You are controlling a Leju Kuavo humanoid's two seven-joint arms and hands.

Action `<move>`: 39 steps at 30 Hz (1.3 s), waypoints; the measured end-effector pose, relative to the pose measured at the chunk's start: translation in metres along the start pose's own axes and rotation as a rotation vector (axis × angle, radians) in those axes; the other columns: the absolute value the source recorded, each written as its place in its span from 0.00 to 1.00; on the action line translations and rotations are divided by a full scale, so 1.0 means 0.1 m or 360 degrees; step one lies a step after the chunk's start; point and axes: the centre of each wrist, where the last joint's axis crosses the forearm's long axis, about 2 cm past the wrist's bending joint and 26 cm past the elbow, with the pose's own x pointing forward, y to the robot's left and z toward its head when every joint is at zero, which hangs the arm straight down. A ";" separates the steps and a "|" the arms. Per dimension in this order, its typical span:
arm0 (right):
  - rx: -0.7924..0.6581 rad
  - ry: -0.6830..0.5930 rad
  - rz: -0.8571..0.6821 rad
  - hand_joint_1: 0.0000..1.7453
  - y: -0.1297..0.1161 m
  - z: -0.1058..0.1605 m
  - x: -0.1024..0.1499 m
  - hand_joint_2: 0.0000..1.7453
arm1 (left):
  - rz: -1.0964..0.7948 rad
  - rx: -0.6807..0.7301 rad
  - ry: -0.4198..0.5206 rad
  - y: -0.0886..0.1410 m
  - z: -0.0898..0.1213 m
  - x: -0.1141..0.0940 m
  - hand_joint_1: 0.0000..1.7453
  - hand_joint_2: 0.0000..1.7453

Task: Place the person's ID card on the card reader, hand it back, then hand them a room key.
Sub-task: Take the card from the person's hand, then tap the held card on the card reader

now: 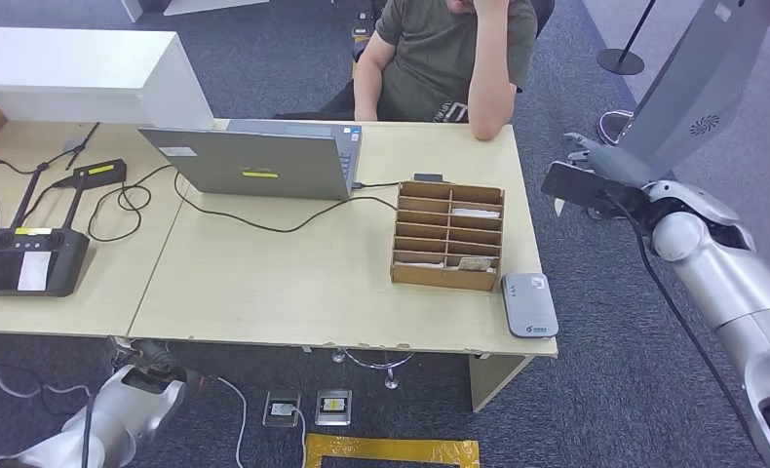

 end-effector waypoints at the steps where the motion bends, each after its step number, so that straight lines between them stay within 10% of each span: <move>1: 0.0000 0.0000 -0.0008 1.00 0.03 0.00 0.00 1.00 | 0.0000 0.0001 -0.0003 0.00 0.00 0.00 0.00 0.00; 39: 0.0137 0.0027 -0.0153 1.00 1.44 0.22 0.09 1.00 | -0.0025 0.0026 -0.0065 0.13 0.01 0.17 0.00 0.00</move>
